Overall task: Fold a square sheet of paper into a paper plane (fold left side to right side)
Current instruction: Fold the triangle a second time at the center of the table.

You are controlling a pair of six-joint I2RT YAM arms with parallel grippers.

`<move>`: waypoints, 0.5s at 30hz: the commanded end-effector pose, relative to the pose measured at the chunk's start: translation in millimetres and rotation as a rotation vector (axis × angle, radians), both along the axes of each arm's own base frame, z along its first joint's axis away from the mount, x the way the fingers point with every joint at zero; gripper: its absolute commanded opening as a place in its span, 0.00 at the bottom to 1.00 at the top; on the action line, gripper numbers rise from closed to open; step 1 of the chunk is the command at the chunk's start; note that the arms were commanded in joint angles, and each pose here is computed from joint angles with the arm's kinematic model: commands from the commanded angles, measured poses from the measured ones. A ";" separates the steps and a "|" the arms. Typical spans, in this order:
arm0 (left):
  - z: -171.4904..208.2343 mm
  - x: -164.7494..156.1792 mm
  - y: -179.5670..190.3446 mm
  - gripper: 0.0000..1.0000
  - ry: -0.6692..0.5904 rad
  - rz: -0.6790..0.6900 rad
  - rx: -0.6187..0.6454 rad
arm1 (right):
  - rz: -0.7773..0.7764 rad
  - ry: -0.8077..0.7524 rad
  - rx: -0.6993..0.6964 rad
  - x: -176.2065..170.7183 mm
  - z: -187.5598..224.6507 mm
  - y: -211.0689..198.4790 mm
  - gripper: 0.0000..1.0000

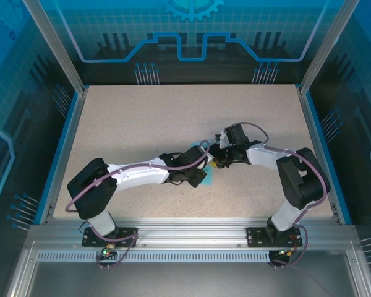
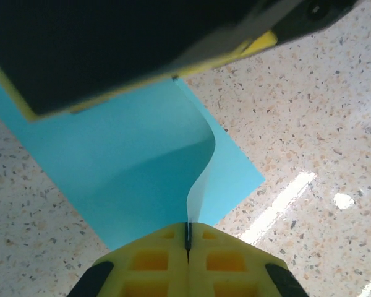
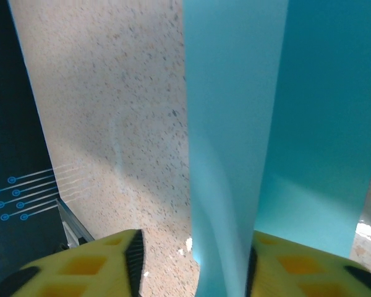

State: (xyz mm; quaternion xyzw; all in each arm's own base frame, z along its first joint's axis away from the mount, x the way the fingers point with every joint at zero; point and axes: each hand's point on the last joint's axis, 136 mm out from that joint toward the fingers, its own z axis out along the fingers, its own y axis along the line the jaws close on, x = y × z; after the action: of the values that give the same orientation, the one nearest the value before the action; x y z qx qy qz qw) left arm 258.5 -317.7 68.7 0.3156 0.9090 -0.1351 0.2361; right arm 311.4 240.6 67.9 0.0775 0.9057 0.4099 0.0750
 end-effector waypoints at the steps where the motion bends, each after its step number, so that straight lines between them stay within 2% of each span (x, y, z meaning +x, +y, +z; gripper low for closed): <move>1: 11.2 -4.0 -4.6 0.00 0.065 0.003 -0.129 | -0.046 -0.106 0.016 15.6 23.7 -12.0 0.55; 4: 13.1 0.4 1.8 0.00 0.085 0.031 -0.165 | -0.067 -0.128 -0.018 12.9 24.5 -23.2 0.62; 8: 12.0 5.5 10.2 0.00 0.122 0.065 -0.201 | -0.064 -0.129 -0.105 -0.3 17.9 -38.3 0.61; 9: 10.7 6.9 12.4 0.00 0.130 0.076 -0.204 | -0.060 -0.129 -0.118 -4.8 16.1 -40.7 0.58; 11: 8.8 10.2 17.2 0.00 0.142 0.096 -0.208 | -0.065 -0.119 -0.145 -14.7 10.8 -46.6 0.45; 15: 3.5 15.0 24.5 0.00 0.167 0.128 -0.206 | -0.038 -0.105 -0.157 -37.8 -0.3 -46.5 0.31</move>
State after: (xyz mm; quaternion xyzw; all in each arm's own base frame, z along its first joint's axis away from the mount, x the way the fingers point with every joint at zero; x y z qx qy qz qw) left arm 275.8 -293.2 69.1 0.2323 0.9250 -0.2166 0.2084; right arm 293.9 198.9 81.2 0.0736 0.9171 0.3609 0.1526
